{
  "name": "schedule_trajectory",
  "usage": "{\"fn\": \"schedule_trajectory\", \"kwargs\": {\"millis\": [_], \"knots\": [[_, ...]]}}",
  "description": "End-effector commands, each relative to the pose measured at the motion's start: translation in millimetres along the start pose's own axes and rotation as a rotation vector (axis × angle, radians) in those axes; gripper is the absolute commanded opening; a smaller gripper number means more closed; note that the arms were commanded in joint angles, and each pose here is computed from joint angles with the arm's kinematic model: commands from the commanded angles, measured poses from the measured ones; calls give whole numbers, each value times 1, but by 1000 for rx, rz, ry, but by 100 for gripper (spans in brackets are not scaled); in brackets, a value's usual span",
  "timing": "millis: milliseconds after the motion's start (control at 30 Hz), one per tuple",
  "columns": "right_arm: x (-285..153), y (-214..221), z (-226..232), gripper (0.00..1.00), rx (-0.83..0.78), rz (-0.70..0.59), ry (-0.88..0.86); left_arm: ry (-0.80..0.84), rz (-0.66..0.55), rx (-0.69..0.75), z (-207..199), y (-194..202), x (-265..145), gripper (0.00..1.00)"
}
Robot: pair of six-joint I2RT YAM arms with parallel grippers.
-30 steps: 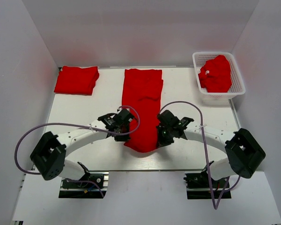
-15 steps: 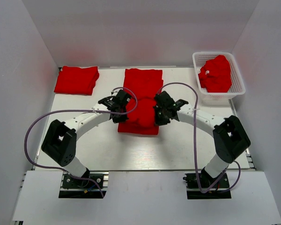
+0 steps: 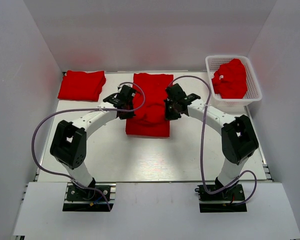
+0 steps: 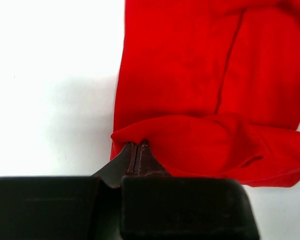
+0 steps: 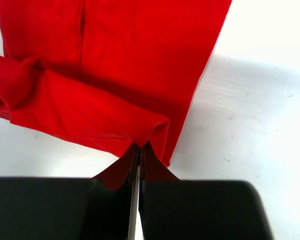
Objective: Fold and stack the t-shirts
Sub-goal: Fold the folded rectangular tshirt in 1/3 of the way
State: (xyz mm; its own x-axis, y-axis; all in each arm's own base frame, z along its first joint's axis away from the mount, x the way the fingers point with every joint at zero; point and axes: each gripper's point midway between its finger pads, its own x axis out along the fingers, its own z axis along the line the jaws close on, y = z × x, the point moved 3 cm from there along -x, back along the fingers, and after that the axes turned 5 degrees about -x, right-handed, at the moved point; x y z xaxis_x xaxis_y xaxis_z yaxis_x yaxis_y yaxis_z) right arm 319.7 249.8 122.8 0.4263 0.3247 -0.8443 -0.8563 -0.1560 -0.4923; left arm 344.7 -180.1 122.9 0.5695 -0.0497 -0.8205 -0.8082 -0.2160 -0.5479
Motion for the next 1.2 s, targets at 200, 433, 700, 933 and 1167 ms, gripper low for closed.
{"fn": "schedule_trajectory", "kwargs": {"millis": [200,433,700,933,1167], "knots": [[0,-29,-18,0,17,-49,52,141,-120,55,-29,-52,6,0],[8,-47,-31,0,31,-64,66,166,-157,69,-35,-69,19,0],[25,-62,-40,0,46,-55,60,138,-176,39,-26,-80,45,0],[42,-66,-52,0,67,-31,75,221,-195,81,-35,-80,61,0],[53,-75,-58,0,54,-54,64,196,-182,67,-31,-77,84,0]]}}
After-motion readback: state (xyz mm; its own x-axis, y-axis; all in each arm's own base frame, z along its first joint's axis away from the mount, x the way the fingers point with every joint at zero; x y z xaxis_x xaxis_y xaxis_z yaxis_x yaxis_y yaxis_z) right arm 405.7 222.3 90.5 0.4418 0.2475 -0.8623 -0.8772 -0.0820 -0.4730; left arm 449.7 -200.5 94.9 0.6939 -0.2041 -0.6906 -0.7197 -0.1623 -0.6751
